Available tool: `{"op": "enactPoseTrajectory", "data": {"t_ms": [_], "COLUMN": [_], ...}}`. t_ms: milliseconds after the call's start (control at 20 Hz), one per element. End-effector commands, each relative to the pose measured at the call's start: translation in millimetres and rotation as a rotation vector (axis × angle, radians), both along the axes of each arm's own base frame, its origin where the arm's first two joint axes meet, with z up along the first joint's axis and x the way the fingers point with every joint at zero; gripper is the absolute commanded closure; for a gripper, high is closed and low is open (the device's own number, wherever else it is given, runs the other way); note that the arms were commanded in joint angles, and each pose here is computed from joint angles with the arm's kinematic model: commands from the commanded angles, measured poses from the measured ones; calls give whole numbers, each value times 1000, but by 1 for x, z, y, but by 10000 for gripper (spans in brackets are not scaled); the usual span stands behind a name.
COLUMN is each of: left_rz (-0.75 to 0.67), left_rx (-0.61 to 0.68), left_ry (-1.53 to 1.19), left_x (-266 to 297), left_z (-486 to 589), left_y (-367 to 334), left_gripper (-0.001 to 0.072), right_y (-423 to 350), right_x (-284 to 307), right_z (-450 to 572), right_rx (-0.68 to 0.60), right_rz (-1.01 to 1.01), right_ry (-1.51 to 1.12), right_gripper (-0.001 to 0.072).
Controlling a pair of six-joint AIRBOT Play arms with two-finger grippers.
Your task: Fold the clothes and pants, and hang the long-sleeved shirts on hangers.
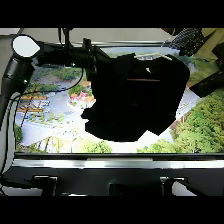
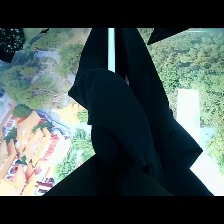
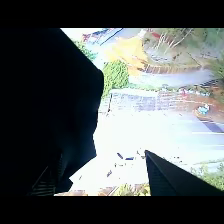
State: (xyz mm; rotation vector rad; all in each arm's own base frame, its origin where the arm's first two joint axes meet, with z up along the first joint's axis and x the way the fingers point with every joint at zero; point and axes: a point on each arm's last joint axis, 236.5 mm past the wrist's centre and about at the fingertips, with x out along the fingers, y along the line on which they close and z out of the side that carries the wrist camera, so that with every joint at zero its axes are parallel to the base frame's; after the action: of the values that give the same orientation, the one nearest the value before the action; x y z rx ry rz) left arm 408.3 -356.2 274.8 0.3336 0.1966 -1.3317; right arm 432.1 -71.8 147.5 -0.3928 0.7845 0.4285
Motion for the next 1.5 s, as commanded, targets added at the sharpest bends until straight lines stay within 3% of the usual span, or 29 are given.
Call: {"op": "enactPoseTrajectory", "data": {"t_ms": [0, 300, 650, 1100, 1150, 1200, 1300, 1450], "left_rz": [1, 1, 1, 0, 0, 0, 0, 0], "left_rx": [0, 0, 0, 0, 0, 0, 0, 0], "left_ry": [-2, -2, -2, -2, -2, -2, -2, -1], "left_x": [0, 0, 0, 0, 0, 0, 0, 0], "left_z": [0, 0, 0, 1, 1, 1, 1, 0], "left_y": [0, 0, 0, 0, 0, 0, 0, 0], "left_gripper": [680, 680, 680, 680, 680, 680, 680, 680], "right_y": [4, 25, 44, 52, 54, 57, 61, 62], "right_x": [17, 45, 50, 57, 58, 58, 55, 54], "right_z": [8, 50, 43, 14, 13, 12, 10, 11], "right_rx": [3, 20, 158, 226, 244, 255, 240, 239], "right_rz": [40, 144, 180, 222, 227, 245, 286, 293], "right_ry": [-85, -323, -310, -256, -255, -256, -259, -259], "right_gripper": [110, 131, 131, 132, 159, 283, 440, 457]}}
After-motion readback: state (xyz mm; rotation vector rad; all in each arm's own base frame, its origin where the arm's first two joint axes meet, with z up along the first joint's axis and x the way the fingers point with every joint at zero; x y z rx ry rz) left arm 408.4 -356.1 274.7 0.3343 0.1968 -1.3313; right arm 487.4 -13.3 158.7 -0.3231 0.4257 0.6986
